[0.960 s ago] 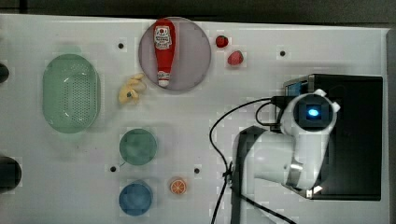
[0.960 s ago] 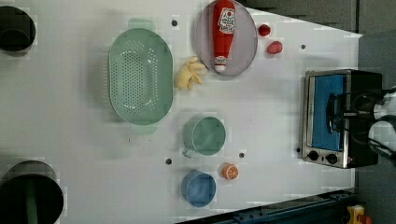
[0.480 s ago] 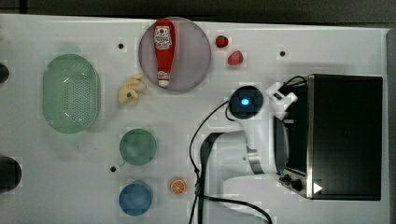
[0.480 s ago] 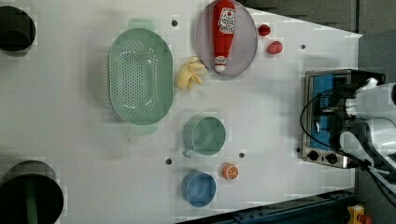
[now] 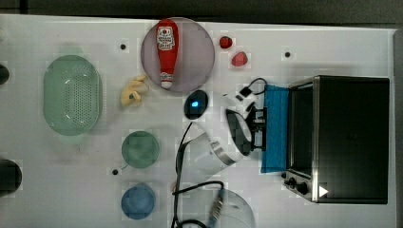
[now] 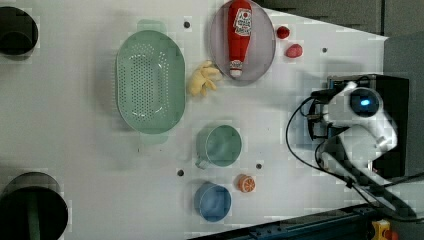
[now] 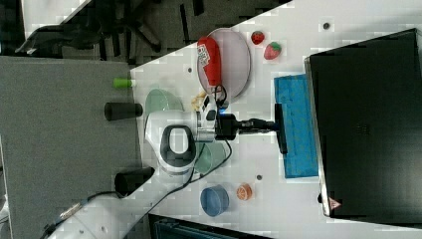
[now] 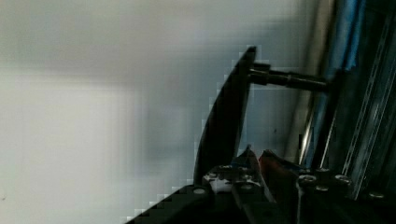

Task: Flap open oven.

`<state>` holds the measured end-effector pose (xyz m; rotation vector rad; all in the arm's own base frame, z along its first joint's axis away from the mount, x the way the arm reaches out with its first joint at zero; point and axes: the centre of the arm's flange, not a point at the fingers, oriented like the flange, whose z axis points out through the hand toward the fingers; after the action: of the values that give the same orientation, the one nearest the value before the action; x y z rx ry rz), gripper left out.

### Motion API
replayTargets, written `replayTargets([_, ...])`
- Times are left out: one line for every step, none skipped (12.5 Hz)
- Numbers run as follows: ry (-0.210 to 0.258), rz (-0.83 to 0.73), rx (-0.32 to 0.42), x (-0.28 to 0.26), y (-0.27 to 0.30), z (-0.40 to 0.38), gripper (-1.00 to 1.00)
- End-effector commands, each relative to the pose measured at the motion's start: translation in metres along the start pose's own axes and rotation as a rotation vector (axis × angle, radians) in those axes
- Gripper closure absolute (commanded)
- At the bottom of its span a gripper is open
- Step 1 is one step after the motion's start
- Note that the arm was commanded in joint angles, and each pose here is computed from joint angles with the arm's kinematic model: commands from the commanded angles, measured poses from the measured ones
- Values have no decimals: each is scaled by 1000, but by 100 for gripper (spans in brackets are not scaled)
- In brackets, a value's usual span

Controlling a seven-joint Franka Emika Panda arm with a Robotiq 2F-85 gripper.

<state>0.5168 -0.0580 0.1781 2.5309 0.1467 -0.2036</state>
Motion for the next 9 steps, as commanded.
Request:
replayTargets([8, 132, -72, 3, -35, 6, 65])
replayTargets([7, 163, -106, 3, -44, 11, 65])
replayTargets([9, 186, -138, 4, -54, 16, 65])
replayTargets([17, 190, -170, 5, -65, 21, 65])
replayTargets([24, 170, -196, 7, -75, 26, 65])
replayTargets([27, 144, -210, 10, -83, 31, 65])
replayTargets([26, 131, -216, 12, -90, 37, 65])
replayTargets([24, 122, -223, 15, -95, 41, 65])
replayTargets([19, 121, -238, 16, -96, 41, 65])
